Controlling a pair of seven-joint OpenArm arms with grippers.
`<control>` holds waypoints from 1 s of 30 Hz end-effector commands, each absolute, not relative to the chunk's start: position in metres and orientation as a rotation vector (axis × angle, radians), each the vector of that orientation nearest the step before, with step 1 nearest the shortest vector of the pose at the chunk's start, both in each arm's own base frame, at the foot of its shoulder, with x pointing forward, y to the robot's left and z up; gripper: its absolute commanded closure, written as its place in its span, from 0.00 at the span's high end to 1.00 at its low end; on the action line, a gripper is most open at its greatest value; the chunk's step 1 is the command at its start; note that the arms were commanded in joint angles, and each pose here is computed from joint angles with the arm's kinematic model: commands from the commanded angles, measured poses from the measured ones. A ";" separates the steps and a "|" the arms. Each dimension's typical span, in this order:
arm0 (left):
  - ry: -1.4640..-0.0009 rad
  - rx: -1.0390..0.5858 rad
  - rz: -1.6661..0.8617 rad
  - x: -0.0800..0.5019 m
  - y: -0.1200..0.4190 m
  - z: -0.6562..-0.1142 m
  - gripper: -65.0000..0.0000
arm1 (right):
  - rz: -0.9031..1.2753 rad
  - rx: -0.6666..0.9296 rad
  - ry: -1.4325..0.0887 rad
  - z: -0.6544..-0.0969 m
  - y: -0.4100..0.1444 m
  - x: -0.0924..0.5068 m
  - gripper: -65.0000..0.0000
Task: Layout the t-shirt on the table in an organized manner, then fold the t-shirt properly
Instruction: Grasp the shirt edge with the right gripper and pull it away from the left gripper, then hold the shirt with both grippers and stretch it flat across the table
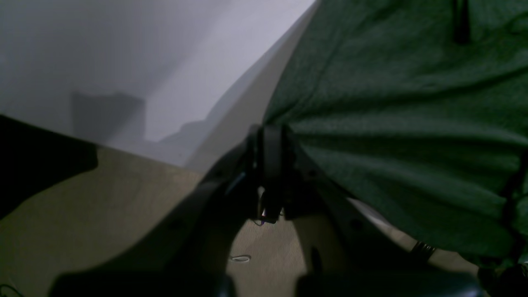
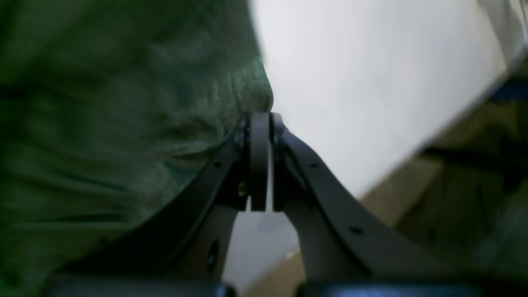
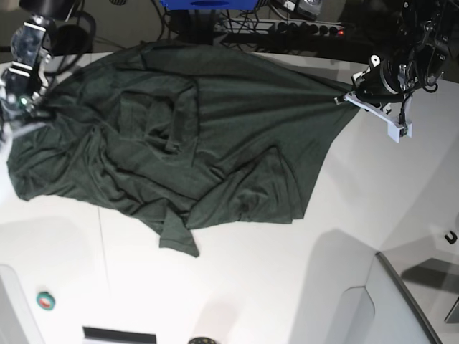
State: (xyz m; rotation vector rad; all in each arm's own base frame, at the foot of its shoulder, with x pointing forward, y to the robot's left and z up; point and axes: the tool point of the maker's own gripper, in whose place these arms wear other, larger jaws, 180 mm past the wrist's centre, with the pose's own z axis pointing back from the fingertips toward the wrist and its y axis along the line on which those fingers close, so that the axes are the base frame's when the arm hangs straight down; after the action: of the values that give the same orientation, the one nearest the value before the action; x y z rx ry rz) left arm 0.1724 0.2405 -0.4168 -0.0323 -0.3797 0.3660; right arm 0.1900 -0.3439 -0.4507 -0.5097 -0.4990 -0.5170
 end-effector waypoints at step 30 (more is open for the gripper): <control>-0.405 -0.015 0.358 0.178 0.246 -0.411 0.00 | -0.920 0.137 -0.635 -0.483 -0.347 0.150 0.64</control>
State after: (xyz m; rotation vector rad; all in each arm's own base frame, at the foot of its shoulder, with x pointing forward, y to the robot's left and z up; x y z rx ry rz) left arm 0.1722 0.2395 -0.4174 -0.0356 -0.3782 0.3676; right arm 0.1485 -0.3429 -0.4869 0.1474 -0.6304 -0.9309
